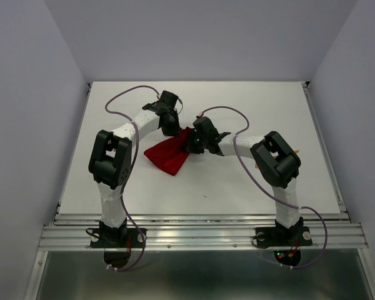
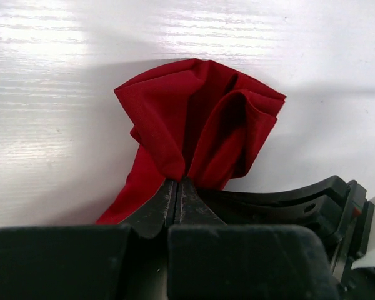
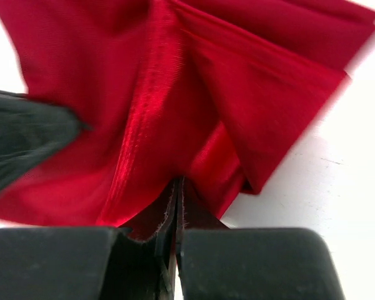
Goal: Fold the napkin into a case and place the utensils inside
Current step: Stuff the top corner of the smaller-rectangle-folded napkin into the folded napkin.
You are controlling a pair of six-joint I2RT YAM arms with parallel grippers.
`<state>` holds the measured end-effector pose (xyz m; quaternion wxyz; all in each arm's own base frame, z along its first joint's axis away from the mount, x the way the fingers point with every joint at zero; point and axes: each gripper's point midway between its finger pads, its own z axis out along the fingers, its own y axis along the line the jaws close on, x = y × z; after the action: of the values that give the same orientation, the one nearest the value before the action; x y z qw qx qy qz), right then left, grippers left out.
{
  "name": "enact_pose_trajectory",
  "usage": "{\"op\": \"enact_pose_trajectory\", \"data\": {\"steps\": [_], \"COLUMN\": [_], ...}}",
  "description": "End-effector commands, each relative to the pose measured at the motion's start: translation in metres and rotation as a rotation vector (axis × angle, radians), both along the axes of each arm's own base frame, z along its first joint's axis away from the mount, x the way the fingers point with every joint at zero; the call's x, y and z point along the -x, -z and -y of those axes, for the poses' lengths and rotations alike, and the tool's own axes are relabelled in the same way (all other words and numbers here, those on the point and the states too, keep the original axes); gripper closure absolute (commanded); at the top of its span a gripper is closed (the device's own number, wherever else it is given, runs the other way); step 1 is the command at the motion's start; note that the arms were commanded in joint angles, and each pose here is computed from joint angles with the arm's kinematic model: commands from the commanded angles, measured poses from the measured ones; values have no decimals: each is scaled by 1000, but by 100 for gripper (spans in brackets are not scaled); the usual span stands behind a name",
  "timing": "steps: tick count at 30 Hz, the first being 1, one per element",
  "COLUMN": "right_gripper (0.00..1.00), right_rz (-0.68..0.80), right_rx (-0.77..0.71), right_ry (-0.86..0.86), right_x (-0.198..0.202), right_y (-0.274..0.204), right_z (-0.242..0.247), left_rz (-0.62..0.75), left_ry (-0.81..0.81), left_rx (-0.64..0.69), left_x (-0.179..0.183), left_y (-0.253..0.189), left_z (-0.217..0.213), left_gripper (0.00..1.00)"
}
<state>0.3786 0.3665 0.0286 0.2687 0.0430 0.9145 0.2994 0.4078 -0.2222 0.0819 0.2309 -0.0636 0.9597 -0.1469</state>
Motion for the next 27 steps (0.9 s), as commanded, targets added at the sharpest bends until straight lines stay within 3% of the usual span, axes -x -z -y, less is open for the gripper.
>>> {"op": "enact_pose_trajectory", "data": {"steps": [1, 15, 27], "right_gripper": [99, 97, 96], "right_rz": [-48, 124, 122], "right_rx": [75, 5, 37], "right_ry": [-5, 83, 186], "right_x": [14, -20, -54], "right_y": [21, -66, -55], "right_z": [5, 40, 92], "left_rz": [-10, 20, 11], "left_ry": [2, 50, 62], "left_rx": [-11, -68, -64], "left_x": [-3, -15, -20], "left_y": [4, 2, 6], "left_z": [6, 2, 7], "left_gripper": [100, 100, 100]}}
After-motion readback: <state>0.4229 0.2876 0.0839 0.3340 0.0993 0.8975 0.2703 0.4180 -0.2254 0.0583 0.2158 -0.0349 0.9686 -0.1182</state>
